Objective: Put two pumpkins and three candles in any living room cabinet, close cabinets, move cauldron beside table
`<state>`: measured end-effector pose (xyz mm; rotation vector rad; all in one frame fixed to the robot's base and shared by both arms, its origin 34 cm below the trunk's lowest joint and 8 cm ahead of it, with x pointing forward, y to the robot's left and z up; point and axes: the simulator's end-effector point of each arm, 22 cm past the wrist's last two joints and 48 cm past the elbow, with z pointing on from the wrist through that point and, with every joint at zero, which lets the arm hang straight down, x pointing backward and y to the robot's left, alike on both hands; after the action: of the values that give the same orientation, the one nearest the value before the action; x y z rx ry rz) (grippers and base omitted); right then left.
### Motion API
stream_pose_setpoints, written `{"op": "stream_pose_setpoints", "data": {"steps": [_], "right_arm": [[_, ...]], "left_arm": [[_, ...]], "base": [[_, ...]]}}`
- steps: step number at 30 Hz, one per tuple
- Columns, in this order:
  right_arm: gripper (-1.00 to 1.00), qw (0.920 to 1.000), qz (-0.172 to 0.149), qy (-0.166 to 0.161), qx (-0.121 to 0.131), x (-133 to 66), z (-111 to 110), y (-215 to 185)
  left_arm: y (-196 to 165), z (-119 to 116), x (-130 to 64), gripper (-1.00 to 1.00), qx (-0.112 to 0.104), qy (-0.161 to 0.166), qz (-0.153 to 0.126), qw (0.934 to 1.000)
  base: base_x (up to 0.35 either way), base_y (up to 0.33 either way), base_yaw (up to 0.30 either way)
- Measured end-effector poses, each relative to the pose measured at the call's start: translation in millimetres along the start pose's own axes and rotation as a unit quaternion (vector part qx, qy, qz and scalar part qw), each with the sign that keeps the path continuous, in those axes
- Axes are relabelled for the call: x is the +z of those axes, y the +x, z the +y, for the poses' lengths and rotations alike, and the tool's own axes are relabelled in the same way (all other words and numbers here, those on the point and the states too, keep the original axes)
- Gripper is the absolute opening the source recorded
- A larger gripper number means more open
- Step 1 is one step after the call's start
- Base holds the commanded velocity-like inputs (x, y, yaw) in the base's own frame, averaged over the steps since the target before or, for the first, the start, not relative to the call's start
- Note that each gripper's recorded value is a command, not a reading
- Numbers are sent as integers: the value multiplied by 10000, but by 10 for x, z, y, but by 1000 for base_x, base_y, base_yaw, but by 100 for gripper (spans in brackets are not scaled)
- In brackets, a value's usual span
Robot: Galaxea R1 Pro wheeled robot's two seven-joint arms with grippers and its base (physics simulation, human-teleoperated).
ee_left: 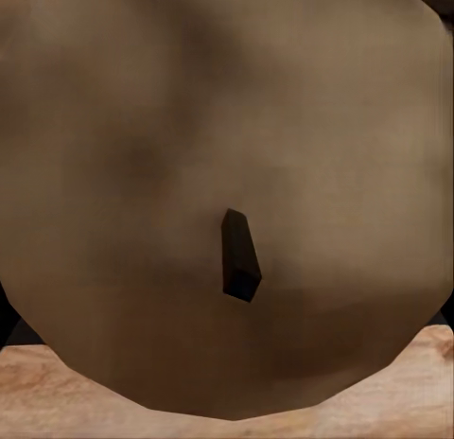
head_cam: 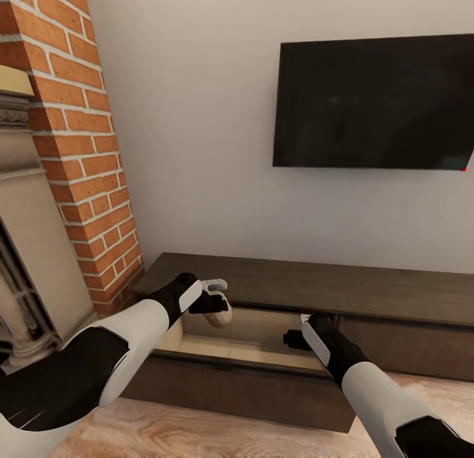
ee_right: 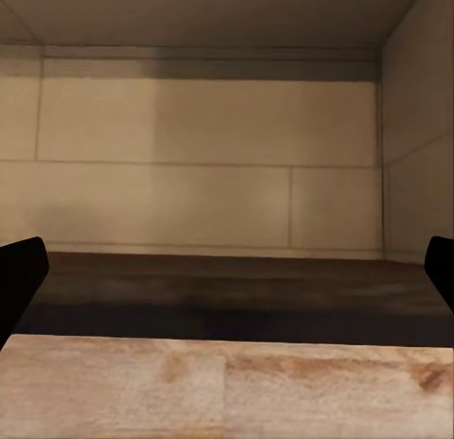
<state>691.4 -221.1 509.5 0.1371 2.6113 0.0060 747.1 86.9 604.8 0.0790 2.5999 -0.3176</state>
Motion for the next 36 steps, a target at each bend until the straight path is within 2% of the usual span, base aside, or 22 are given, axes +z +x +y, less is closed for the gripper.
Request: {"op": "stream_pose_setpoints", "data": {"steps": [9, 17, 27, 36], "right_arm": [[100, 10000, 68, 7, -10, 211, -13, 192], [100, 10000, 96, -2, -12, 234, 3, 214], [100, 9999, 133, -31, -38, 227, 66, 237], [100, 9998, 182, -48, -43, 233, 75, 260]], "left_arm": [[180, 54, 217, -100, -15, 0, 61, 10000], [184, 63, 244, -100, -18, -8, 59, 10000], [186, 64, 243, -100, -16, -10, 63, 10000], [207, 64, 250, -100, -20, -6, 108, 9999]], "base": [[0, 0, 0], [13, 0, 0], [248, 0, 0], [16, 0, 6]]}}
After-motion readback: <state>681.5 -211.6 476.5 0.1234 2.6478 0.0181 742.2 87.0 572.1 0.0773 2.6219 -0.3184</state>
